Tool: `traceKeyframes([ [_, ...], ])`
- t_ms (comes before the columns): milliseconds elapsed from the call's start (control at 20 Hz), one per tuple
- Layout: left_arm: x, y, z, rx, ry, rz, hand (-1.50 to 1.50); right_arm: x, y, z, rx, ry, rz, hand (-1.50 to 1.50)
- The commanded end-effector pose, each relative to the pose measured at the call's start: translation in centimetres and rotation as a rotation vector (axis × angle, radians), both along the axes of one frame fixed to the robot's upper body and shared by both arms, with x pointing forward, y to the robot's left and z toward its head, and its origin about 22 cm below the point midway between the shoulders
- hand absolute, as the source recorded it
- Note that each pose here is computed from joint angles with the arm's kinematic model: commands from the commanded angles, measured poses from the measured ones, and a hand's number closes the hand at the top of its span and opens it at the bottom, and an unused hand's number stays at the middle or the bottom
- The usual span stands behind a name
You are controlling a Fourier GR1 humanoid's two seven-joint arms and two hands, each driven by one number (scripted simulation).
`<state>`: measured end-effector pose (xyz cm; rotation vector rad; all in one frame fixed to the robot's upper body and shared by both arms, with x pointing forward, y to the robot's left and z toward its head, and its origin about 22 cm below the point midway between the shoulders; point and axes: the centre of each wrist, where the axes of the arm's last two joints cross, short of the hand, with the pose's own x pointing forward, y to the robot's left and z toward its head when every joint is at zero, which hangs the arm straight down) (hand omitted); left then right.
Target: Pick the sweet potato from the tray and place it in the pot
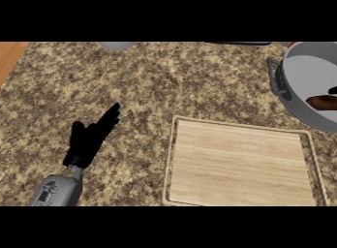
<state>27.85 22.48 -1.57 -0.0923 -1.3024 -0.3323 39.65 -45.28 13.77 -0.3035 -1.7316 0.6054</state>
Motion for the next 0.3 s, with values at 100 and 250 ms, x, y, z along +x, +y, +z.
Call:
traceKeyframes([
  [100,-0.2,-0.6,0.5,-0.003,-0.041,-0.021,0.00,-2.3,-4.3,3.7,0.220,-0.068,-0.079,-1.50],
  [250,-0.3,-1.0,-0.3,-0.012,-0.012,0.006,0.00,-3.9,-6.2,4.1,0.291,-0.086,-0.073,-1.50],
])
